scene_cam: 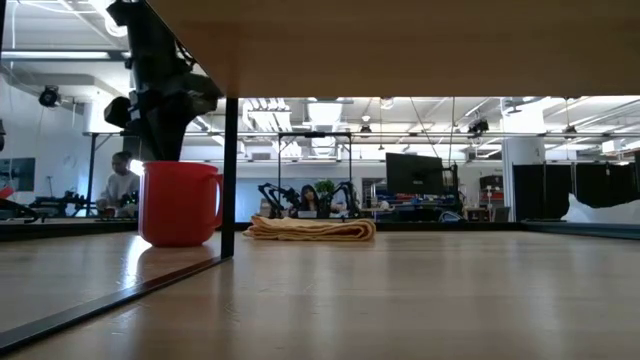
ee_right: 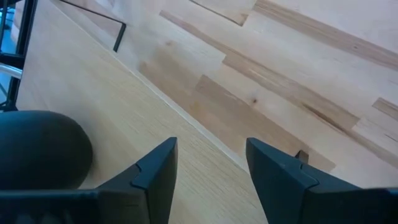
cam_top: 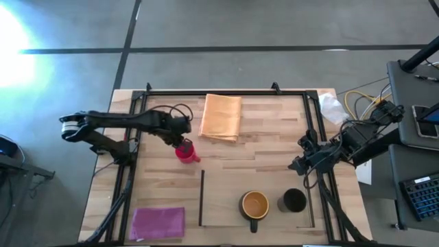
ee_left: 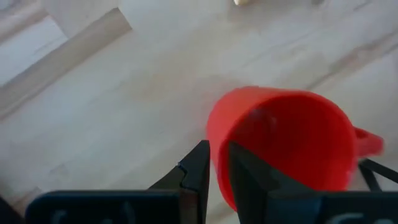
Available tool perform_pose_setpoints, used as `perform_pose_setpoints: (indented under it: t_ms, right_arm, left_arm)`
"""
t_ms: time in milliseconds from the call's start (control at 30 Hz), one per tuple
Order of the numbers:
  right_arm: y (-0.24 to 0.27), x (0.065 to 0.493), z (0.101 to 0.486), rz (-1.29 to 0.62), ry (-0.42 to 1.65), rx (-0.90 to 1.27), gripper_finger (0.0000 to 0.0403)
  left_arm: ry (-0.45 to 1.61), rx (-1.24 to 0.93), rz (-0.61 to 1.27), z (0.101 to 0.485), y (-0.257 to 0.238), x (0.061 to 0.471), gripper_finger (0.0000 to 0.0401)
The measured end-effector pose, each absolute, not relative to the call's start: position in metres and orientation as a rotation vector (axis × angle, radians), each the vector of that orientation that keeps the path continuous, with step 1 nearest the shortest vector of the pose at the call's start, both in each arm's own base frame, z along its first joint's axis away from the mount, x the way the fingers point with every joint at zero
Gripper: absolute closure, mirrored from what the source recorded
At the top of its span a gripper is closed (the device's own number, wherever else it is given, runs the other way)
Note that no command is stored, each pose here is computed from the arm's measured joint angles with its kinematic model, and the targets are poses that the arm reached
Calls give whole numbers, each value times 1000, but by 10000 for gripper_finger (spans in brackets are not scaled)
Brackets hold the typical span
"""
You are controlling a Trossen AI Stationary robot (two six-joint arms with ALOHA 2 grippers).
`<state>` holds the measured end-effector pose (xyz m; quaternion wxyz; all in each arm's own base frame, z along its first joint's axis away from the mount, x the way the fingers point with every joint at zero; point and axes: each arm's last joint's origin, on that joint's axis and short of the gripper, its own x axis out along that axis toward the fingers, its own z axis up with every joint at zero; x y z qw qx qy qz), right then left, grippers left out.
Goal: Stack small to large cups/mugs on shelf
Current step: Put the red mug on the shelf
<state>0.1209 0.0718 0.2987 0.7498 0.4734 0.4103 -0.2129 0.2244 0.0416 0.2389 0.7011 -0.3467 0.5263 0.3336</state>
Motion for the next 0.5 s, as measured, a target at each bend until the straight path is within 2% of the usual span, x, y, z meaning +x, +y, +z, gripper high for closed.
perform_pose_setpoints:
  t_ms: [500]
  right_arm:
    - [72,121,298,-474,899,1037,219]
  left_arm:
    - [1157,-782,727,234,42,227,360]
